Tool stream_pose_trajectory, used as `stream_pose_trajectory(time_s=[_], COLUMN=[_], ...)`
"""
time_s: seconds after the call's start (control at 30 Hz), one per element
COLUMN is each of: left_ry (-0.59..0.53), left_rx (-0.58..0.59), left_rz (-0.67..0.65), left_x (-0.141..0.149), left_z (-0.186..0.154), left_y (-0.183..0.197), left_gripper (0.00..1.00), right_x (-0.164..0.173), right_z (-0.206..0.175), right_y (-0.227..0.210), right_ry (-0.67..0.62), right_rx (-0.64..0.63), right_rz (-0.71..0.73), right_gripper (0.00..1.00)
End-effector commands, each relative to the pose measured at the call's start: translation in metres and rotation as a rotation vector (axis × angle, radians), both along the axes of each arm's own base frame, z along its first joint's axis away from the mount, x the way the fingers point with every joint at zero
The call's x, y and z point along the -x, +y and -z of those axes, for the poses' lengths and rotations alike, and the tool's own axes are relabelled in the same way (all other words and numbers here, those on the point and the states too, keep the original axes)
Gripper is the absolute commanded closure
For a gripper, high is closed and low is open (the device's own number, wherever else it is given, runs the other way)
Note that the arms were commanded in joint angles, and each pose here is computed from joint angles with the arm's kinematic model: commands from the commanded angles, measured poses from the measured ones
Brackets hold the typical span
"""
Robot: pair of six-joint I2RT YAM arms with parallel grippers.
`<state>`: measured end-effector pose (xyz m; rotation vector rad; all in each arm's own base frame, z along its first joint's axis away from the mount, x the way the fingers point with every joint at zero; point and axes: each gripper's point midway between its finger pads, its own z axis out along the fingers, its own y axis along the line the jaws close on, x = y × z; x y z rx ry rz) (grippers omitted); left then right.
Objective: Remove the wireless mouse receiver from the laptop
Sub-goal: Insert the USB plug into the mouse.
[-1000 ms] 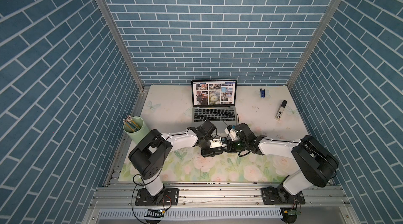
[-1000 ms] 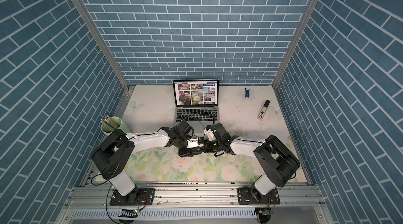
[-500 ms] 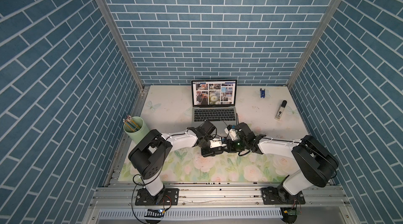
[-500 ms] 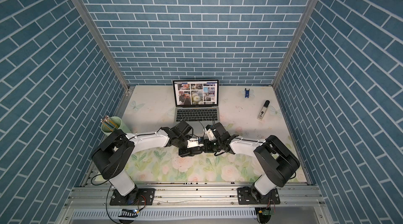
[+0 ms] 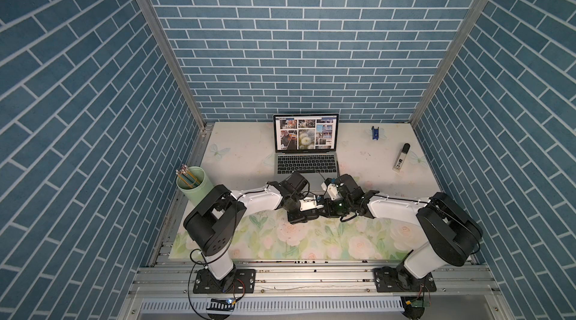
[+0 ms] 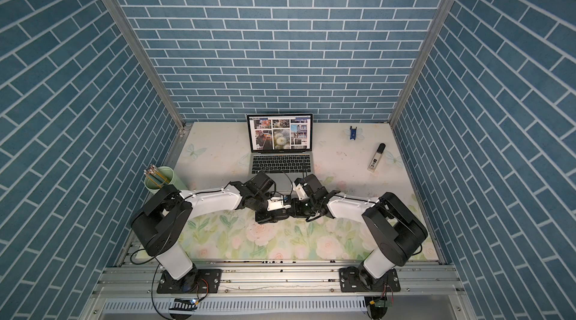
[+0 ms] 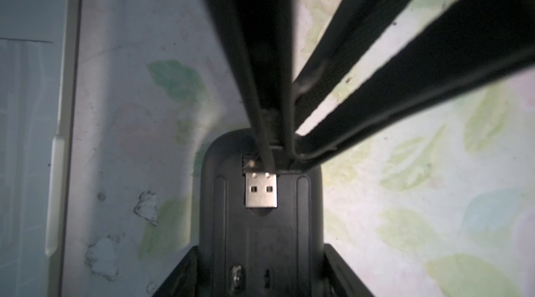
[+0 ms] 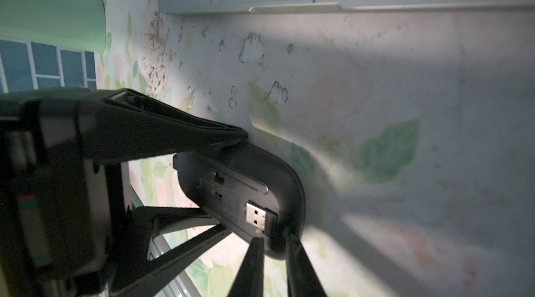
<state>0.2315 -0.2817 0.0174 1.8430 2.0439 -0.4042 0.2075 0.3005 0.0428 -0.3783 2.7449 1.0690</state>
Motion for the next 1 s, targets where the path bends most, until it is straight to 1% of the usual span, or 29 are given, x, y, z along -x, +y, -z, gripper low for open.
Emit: stream_pose_trajectory(time_s=[0.0,0.1,0.17,0.3,0.4,0.5,0.97], left_ry=[0.068,0.070,0.072,0.073,0.076,0.076,0.084], left_rx=[-0.116,-0.117,-0.119,-0.116,-0.109,-0.105,-0.107], left_rz=[0.029,0.030,0.030,0.029,0.026,0.025,0.025], left_x=[0.021,0.022,0.022,0.022,0.023,0.023,0.025], left_z=[0.035,0.035,0.036,0.036,0.037,0.036,0.038], left_y=[0.020,0.020,0.021,0.020,0.019,0.019,0.020], left_gripper=[0.51,0.51,0.51,0.51,0.52,0.52,0.52], right_x=[-0.004,-0.005,-0.006,-0.003,0.000,-0.001,-0.011], right_z=[0.003,-0.002,-0.010,-0.027,-0.023,-0.018,-0.012], right_y=[0.002,0.002,0.004,0.016,0.025,0.031,0.038], right_ry=[-0.014,-0.021,-0.036,-0.066,-0.049,-0.030,-0.029], right_rx=[0.027,0.020,0.000,-0.100,-0.156,-0.188,-0.183], right_rz=[0.002,0.001,-0.003,-0.044,-0.082,-0.091,-0.095], right_gripper=[0.81,0.83,0.89,1.00,1.00,1.00,1.00])
